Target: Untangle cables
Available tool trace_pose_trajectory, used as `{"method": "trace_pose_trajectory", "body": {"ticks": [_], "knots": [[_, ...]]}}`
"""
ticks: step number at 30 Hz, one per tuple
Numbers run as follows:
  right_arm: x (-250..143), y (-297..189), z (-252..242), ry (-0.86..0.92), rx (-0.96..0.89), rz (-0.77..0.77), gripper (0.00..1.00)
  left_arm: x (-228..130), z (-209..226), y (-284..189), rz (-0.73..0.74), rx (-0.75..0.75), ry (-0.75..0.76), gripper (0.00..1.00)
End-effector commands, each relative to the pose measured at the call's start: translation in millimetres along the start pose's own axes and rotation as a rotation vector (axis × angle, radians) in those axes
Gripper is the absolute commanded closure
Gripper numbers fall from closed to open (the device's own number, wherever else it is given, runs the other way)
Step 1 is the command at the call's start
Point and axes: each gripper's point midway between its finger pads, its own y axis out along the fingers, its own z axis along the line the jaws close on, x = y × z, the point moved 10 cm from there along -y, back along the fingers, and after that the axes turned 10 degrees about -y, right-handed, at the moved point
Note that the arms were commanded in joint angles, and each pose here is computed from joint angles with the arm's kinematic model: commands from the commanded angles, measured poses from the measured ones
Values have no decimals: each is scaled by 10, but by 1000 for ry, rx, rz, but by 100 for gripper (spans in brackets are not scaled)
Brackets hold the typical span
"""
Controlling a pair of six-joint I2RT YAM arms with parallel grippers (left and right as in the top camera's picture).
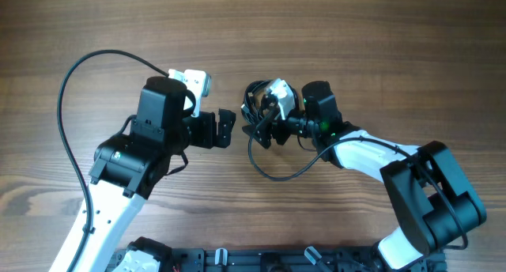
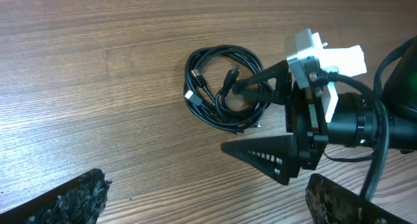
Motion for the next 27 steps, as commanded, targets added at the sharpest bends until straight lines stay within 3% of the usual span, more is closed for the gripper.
{"method": "trace_pose_trajectory", "body": {"ticks": [1,8,14,23,25,27], "knots": [[-11,-20,-86,45,-147,23,0,39,-40,-31,-10,-20,-5,0],[-80,-155,-245,61,-440,123,0,39,-40,-31,-10,-20,-4,0],[-145,-181,-266,25,-484,184,0,39,-39,-26,-8,-20,-5,0],[-210,-300,-373,51,-704,255,2,40,-31,30,8,-12,-7,0],[-207,-304,-379,72,-713,245,10,40,-27,57,15,-9,-8,0],[-205,-297,-373,78,-703,240,35,42,-25,89,23,-6,-9,0]]}}
